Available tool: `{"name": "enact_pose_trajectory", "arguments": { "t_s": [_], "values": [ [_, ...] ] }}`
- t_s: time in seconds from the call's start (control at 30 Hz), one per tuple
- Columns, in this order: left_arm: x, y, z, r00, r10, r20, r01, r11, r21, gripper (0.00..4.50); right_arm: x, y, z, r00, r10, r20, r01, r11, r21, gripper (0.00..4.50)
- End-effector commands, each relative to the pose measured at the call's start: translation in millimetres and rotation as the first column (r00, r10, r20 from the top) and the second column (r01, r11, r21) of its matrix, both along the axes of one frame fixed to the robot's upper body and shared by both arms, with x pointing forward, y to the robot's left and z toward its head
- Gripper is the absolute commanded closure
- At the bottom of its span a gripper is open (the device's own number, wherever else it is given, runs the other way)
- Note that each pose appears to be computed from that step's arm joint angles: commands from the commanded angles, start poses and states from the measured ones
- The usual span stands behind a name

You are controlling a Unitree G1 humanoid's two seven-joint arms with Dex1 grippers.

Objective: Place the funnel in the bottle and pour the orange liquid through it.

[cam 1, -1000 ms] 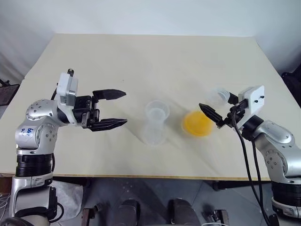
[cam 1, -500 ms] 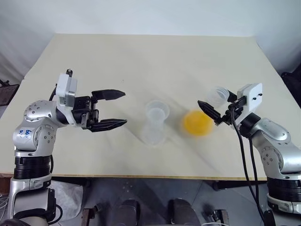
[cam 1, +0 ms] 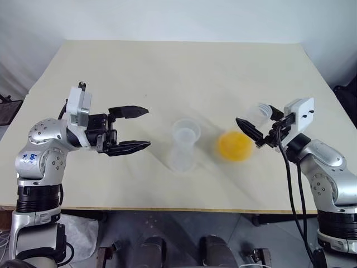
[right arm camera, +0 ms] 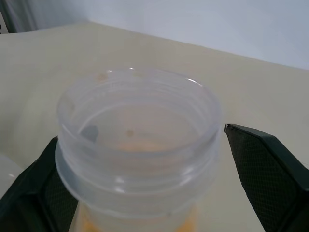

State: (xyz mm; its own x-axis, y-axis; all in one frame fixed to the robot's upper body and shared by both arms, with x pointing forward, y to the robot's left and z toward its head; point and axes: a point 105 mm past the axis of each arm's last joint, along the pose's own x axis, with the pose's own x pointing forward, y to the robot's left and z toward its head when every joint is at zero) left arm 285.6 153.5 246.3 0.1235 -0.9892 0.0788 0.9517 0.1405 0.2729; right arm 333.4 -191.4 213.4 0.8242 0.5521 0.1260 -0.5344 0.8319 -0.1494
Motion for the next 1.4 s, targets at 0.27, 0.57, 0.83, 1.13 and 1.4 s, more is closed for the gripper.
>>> {"name": "enact_pose_trajectory", "arguments": {
  "t_s": [0.27, 0.57, 0.83, 1.13, 1.4],
  "values": [
    [-6, 2, 10, 0.999, 0.0, 0.048, 0.0, 1.0, 0.002, 0.0, -5, -1, 14, 0.999, 0.011, 0.051, -0.011, 1.0, 0.005, 2.02],
    [-7, 3, 1, 1.0, -0.009, 0.029, 0.008, 1.0, 0.027, 0.0, -15, 18, 37, 0.992, 0.065, 0.11, -0.059, 0.997, -0.052, 2.02],
    [0, 1, -5, 1.0, -0.009, 0.018, 0.009, 0.999, 0.033, 0.0, -23, 57, 76, 0.966, 0.153, 0.21, -0.098, 0.963, -0.253, 2.02],
    [3, -6, -11, 0.999, -0.034, 0.016, 0.033, 0.999, 0.033, 0.0, -33, 91, 90, 0.923, 0.256, 0.287, -0.083, 0.861, -0.501, 2.02],
    [6, -18, -10, 0.998, -0.06, 0.03, 0.059, 0.998, 0.012, 0.0, -32, 109, 82, 0.89, 0.277, 0.361, 0.014, 0.776, -0.631, 2.02]
  ]
}}
